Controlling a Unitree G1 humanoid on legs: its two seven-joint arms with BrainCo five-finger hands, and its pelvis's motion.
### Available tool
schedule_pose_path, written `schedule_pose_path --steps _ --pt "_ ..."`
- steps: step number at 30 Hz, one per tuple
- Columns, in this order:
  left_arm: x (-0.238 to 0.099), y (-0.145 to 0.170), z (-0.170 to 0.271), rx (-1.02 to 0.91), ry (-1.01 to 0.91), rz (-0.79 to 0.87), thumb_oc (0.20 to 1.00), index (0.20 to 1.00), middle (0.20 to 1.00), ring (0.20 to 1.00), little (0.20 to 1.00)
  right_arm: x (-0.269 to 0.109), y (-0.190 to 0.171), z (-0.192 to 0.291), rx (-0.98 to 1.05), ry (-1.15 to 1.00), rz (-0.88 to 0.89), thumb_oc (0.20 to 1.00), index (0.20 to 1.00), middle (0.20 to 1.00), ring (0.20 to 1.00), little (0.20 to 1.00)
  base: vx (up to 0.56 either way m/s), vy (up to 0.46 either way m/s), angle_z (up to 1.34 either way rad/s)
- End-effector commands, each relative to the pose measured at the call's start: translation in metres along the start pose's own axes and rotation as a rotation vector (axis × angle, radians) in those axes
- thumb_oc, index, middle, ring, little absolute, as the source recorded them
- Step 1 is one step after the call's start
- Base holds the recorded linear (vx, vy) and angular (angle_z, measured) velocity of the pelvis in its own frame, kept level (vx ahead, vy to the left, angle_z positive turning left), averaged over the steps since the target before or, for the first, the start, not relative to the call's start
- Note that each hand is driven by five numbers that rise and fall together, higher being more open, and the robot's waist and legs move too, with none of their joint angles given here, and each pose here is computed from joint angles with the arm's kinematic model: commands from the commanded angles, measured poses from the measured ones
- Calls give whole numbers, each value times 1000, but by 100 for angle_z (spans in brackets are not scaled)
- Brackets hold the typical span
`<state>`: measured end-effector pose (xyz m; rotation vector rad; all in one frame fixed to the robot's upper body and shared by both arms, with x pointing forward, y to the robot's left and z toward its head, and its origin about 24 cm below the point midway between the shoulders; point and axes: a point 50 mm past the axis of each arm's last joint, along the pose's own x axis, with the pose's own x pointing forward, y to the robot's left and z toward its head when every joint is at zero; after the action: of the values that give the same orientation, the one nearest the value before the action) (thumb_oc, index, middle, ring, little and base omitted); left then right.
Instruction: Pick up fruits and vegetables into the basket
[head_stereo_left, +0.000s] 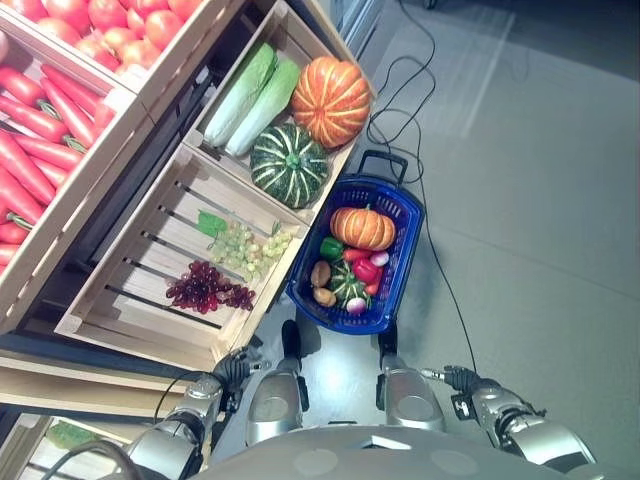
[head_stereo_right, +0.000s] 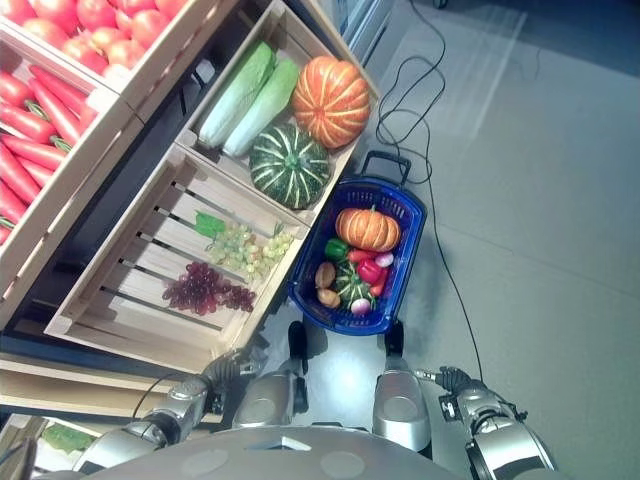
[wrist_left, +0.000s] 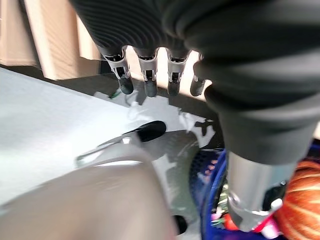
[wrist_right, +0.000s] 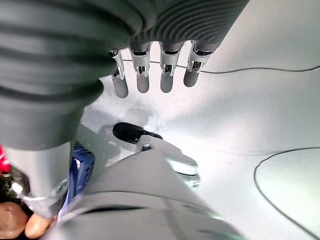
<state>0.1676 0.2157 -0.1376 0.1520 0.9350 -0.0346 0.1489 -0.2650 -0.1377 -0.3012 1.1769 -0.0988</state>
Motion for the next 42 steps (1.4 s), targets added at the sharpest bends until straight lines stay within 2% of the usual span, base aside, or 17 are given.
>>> schedule_pose_path --steps 1,6,12,14,16,19,25,30,34,37,42 --pt "6 14 43 -29 -140 66 1000 1000 1000 1000 1000 0 -8 24 15 -42 -24 1000 1000 1000 1000 1000 -85 27 17" --pt "7 18 77 -41 -277 58 1000 1000 1000 1000 1000 -1 -18 42 47 -78 -50 1000 1000 1000 1000 1000 -61 40 6" --pt "-6 27 147 -48 -592 130 1000 1000 1000 1000 1000 -3 -27 61 62 -125 -67 1000 1000 1000 1000 1000 -91 7 3" --pt "-24 30 190 -25 -800 184 1000 1000 1000 1000 1000 -4 -28 64 89 -142 -73 1000 1000 1000 1000 1000 -96 -71 9" --pt "-38 29 213 7 -929 232 1000 1000 1000 1000 1000 -4 -30 65 112 -151 -81 1000 1000 1000 1000 1000 -84 -63 22" --pt "-58 32 239 54 -1072 309 1000 1000 1000 1000 1000 -5 -32 65 147 -164 -87 1000 1000 1000 1000 1000 -48 -47 22" --pt "-87 47 274 192 -1231 526 1000 1000 1000 1000 1000 -5 -32 63 158 -171 -76 1000 1000 1000 1000 1000 -14 -37 13" --pt "-98 67 288 419 -1238 773 1000 1000 1000 1000 1000 -5 -32 66 147 -185 -70 1000 1000 1000 1000 1000 -4 -8 0" --pt "-97 88 294 635 -1128 942 1000 1000 1000 1000 1000 -6 -34 71 133 -199 -69 1000 1000 1000 1000 1000 0 0 0" --pt "-91 102 288 800 -1016 1015 1000 1000 1000 1000 1000 -7 -37 77 120 -213 -68 1000 1000 1000 1000 1000 -18 20 -4" --pt "-85 115 277 953 -913 1061 1000 1000 1000 1000 1000 -9 -41 83 104 -227 -75 1000 1000 1000 1000 1000 -15 26 -5"
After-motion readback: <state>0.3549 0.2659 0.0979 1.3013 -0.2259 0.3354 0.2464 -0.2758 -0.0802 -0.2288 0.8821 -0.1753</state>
